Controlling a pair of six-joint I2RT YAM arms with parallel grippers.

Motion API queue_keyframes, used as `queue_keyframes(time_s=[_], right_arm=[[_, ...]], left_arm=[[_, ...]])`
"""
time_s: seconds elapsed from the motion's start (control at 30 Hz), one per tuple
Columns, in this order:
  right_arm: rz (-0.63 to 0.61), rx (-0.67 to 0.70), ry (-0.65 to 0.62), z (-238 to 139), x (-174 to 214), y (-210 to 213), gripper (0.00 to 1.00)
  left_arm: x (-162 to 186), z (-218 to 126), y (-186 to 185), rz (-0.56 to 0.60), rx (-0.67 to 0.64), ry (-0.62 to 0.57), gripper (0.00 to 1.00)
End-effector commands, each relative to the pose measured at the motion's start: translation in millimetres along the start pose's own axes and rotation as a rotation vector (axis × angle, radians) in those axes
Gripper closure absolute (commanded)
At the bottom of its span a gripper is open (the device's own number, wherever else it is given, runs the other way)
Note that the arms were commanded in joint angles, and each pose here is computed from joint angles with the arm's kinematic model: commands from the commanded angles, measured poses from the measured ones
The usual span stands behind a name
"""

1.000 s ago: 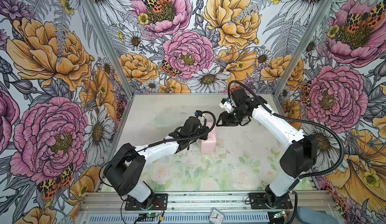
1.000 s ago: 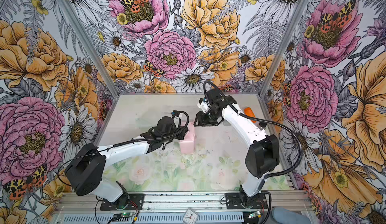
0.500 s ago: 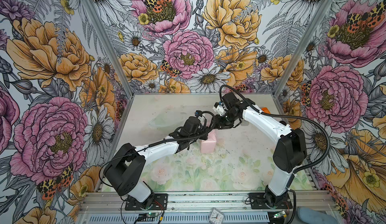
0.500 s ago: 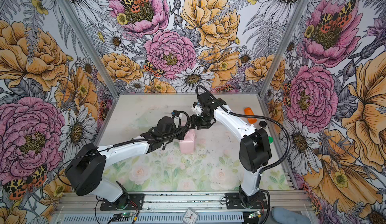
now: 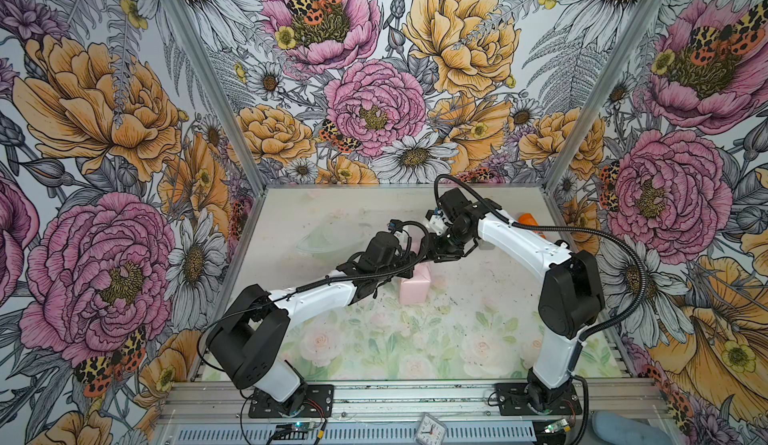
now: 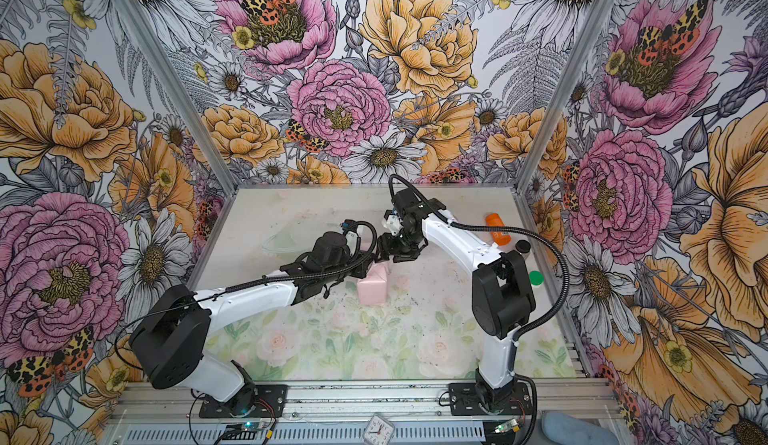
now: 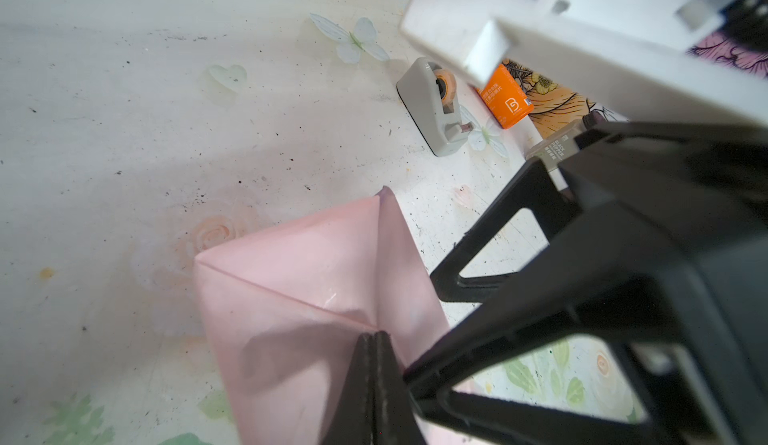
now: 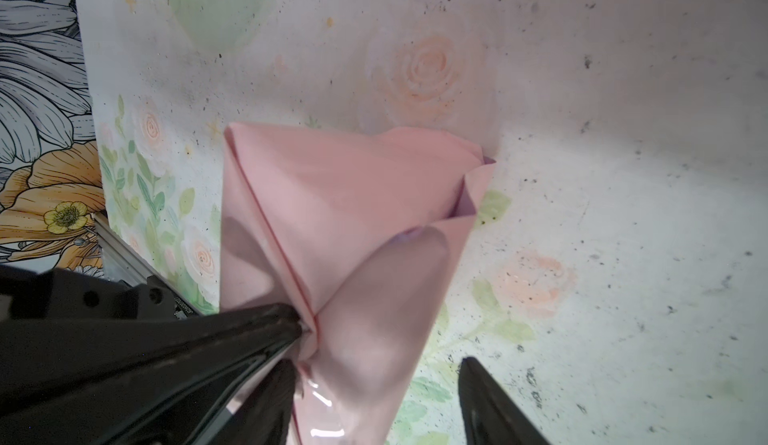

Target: Wrap the gift box in paper

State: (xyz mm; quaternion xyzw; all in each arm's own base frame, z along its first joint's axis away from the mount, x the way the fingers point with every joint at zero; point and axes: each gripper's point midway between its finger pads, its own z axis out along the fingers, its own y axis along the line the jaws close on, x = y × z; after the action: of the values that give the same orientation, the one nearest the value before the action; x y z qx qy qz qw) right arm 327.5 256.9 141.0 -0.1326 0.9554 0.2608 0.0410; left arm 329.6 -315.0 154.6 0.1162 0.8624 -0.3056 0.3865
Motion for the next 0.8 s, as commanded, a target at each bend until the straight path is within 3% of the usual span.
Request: queue_keyframes(time_s=[0.0,0.33,0.5,0.6,0.7,0.77], right_arm=[[-0.014,0.004,-0.007,4,-4,1,0.35],[0.055,0.083,0.034,16,12,-28,0.4],[0.076,0.104,0.064,23,22,-37,0.48],[0.082,0.105,0.067,23,25,-39,0.51],[0.08,0.1,0.06,21,25,-37,0.52],[0.078,0.094,0.056,20,24,-35,0.53]], left_arm=[[8,4,5,0.018,-0.038,0.036,1.0],[7,3,6,0.024,-0.044,0.033,1.0],[-7,-5,3,0.013,-0.035,-0.003,0.85],[-22,-17,0,0.003,-0.027,-0.044,0.81],[-35,-29,-2,-0.012,-0.009,-0.086,0.82],[-39,-33,-4,-0.016,0.007,-0.098,0.9]])
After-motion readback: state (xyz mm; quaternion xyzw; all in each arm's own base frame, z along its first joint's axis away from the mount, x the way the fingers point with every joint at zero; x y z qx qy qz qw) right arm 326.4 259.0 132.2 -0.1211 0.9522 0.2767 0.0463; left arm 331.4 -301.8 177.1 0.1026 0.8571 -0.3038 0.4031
